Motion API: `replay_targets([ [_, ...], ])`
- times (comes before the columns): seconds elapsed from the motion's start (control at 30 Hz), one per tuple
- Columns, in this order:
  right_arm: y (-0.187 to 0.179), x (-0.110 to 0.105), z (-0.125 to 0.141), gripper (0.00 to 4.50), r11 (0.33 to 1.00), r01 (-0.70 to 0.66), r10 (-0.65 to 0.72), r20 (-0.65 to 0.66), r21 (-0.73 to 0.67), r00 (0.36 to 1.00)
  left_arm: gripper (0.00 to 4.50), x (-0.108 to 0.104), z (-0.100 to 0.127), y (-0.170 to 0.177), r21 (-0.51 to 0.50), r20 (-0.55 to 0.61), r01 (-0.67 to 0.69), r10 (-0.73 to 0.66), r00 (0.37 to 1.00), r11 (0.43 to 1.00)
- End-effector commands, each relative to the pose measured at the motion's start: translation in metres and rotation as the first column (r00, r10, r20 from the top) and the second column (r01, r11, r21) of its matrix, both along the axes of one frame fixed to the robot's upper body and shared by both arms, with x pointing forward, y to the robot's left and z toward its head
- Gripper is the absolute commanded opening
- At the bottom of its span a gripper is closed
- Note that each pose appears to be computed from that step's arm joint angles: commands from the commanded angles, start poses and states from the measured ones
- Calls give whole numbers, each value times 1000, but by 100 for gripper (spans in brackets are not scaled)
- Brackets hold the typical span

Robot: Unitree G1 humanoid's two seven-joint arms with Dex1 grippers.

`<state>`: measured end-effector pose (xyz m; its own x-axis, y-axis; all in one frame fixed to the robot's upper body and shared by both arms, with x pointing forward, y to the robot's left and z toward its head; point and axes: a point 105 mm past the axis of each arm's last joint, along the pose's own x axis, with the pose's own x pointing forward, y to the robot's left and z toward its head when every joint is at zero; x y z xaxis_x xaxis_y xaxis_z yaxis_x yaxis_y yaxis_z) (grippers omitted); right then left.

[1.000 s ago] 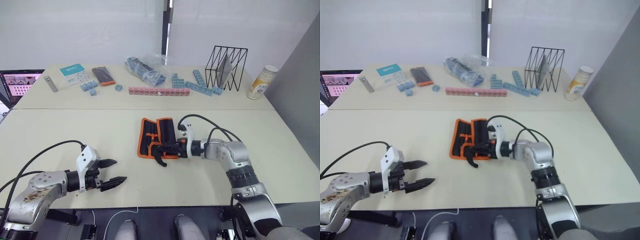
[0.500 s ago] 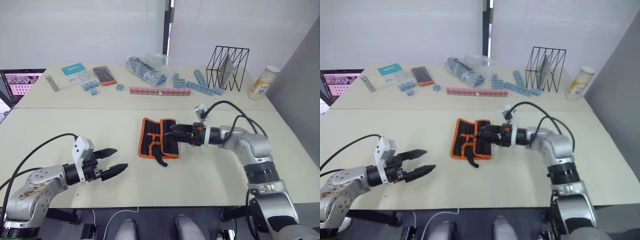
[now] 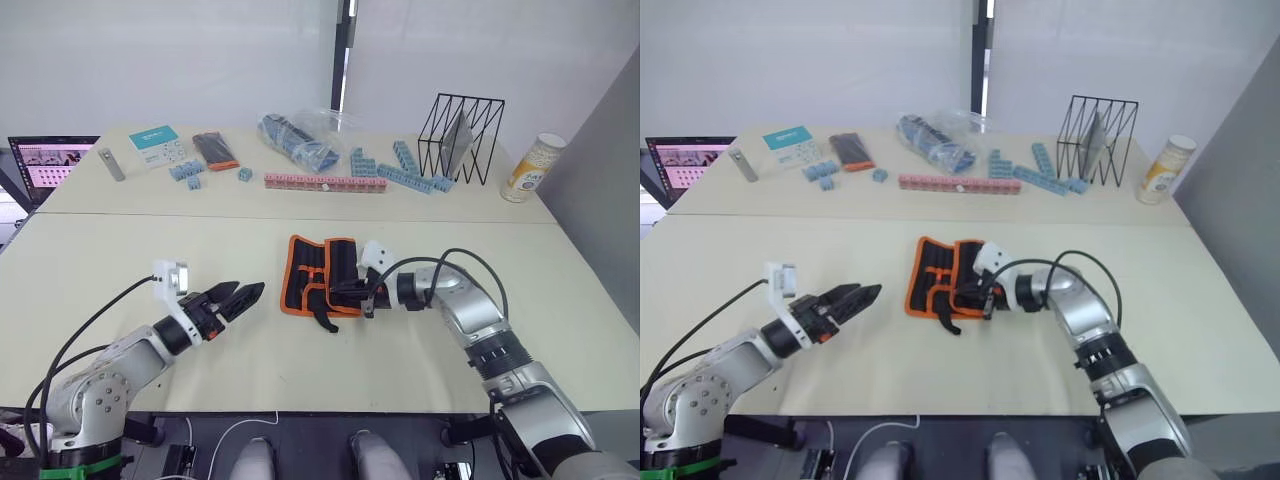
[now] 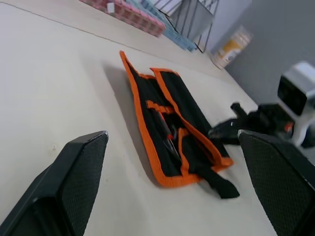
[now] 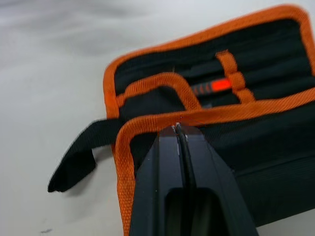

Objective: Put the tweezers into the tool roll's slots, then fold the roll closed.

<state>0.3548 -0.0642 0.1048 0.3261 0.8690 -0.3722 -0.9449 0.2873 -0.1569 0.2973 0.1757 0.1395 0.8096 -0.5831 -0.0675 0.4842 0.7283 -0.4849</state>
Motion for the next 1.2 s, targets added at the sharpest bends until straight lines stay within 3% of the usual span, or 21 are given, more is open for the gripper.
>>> replay_targets([
  [0.03,-4,2,-5,2,999,12,-10,44,-48,999,450,0,-5,-9,-18,-63,25,-27,998,1000],
  [0.17,-3,2,-10,2,999,27,-26,22,-47,999,450,9,-14,-15,-150,-135,6,-26,990,989],
  [0.47,0,-1,-9,2,999,47,-47,-27,-11,999,450,37,-31,-35,-23,-164,50,-53,985,998],
  [0.63,2,-5,-6,2,998,58,-57,-51,19,997,450,47,-35,-45,-3,-184,86,-85,979,996],
  [0.73,-1,-7,-4,0,996,76,-73,-68,37,995,374,48,-40,-49,-25,-209,102,-105,972,995],
  [1.1,-9,-4,-9,0,991,132,-131,-56,1,990,4,48,-21,-70,-101,-151,191,-205,967,976],
  [1.2,-14,-2,-13,0,988,155,-156,-50,-27,986,4,51,-11,-76,-115,-119,203,-216,969,972],
])
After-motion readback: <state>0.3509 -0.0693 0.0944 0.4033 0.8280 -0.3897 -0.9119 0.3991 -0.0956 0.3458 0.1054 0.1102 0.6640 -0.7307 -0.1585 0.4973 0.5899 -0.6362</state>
